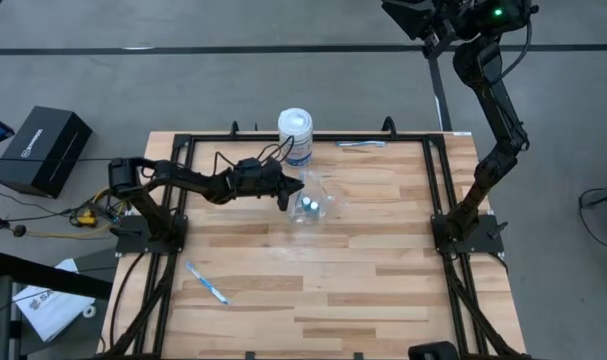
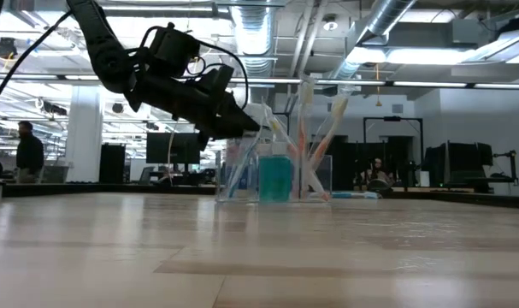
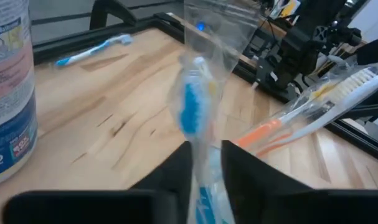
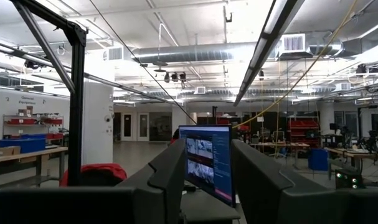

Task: Pick & Place toothbrushing station
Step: Put the middle blue toothbrush into the transparent organizer, then put the bottom blue toothbrush into the transparent organizer

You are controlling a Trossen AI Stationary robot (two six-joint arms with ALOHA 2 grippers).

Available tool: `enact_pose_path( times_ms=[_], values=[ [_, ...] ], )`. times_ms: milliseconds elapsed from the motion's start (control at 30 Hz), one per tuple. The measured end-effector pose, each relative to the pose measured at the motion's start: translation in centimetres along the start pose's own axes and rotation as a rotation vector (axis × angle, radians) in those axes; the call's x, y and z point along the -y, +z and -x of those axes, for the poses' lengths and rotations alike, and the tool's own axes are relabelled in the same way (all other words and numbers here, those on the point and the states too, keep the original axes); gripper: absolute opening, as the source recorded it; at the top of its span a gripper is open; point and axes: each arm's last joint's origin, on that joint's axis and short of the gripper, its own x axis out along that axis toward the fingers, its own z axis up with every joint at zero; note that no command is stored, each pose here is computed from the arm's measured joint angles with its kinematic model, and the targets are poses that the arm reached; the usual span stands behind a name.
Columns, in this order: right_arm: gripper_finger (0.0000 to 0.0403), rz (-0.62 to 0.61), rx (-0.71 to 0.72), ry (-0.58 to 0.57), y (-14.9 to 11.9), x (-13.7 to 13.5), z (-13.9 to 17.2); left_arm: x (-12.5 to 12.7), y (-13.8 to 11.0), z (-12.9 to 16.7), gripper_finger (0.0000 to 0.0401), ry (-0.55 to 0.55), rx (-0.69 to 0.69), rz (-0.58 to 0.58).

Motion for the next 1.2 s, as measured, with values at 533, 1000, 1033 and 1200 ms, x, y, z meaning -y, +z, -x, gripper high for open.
enact_pose_path(
  times_ms=[533, 1000, 1033, 1200],
  values=[
    [0.0120, 0.001, -0.003, 0.004, 0.0, 0.0, 0.0, 1.2, 3.1, 1.9, 0.0225, -0.018, 0.135, -0.069],
    [0.0120, 0.014, -0.025, 0.040, 0.0, -0.1, 0.0, 3.2, 8.3, 9.0, 0.0193, 0.051, 0.287, -0.021],
    [0.0120, 0.015, -0.030, 0.047, -0.1, -0.1, 0.0, 3.2, 8.1, 9.9, 0.0188, 0.083, 0.233, -0.017],
    [0.0120, 0.029, -0.044, 0.069, -0.1, -0.2, 0.0, 3.2, 6.1, 14.5, 0.0170, 0.229, -0.142, -0.034]
  ],
)
